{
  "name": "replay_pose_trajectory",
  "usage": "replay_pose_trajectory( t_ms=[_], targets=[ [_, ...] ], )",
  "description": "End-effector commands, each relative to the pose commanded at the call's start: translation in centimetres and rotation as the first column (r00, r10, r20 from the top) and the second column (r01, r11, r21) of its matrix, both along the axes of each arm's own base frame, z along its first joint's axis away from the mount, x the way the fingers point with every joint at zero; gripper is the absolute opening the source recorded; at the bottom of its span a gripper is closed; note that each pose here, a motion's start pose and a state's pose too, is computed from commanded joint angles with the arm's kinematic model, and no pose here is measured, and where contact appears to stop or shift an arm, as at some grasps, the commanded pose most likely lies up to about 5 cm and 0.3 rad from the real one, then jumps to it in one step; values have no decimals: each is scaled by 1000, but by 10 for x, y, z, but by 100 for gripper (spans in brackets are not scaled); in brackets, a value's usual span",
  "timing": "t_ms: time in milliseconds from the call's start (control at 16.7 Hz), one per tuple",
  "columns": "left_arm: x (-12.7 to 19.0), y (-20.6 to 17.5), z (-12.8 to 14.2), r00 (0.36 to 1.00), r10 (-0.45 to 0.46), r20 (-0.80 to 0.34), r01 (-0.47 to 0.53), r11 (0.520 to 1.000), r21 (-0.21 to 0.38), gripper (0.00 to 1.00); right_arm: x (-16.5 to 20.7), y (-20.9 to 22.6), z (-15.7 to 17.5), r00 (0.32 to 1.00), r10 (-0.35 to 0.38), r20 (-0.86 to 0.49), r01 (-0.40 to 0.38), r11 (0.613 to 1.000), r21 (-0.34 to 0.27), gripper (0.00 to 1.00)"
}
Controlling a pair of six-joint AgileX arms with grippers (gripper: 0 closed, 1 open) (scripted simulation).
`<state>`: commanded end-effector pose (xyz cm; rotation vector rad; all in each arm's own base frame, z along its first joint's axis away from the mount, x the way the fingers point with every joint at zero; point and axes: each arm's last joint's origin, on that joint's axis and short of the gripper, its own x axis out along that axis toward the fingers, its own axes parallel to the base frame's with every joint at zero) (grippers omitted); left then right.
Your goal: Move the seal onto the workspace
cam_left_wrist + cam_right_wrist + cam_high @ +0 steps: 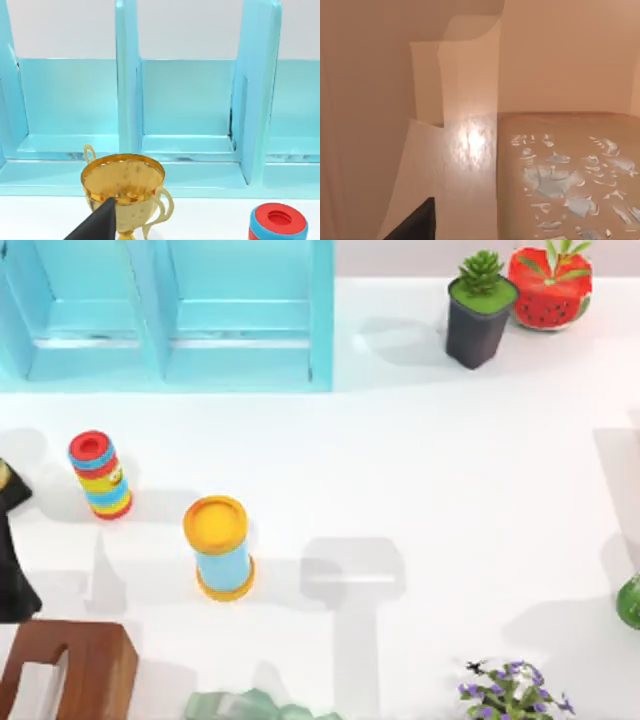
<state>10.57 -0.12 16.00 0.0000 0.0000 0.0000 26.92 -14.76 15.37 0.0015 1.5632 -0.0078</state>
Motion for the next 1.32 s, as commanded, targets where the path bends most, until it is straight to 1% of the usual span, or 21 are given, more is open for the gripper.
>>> replay_pose_trajectory(
  t_ms=[120, 360, 1140, 1200, 1320],
  targets=[
    [0, 0, 0, 1000, 0, 0, 0, 1000, 0, 100, -2, 1, -11, 1000, 0, -6, 0, 1000, 4, 100],
    [0, 0, 0, 1000, 0, 0, 0, 1000, 0, 100, -2, 1, -11, 1000, 0, -7, 0, 1000, 4, 100],
    [0, 0, 0, 1000, 0, 0, 0, 1000, 0, 100, -2, 1, -11, 1000, 0, -7, 0, 1000, 4, 2],
    [0, 0, 0, 1000, 0, 0, 0, 1000, 0, 100, -2, 1, -11, 1000, 0, -7, 0, 1000, 4, 0],
    [0, 0, 0, 1000, 0, 0, 0, 1000, 0, 100, -2, 1, -11, 1000, 0, -7, 0, 1000, 4, 0]
  ],
)
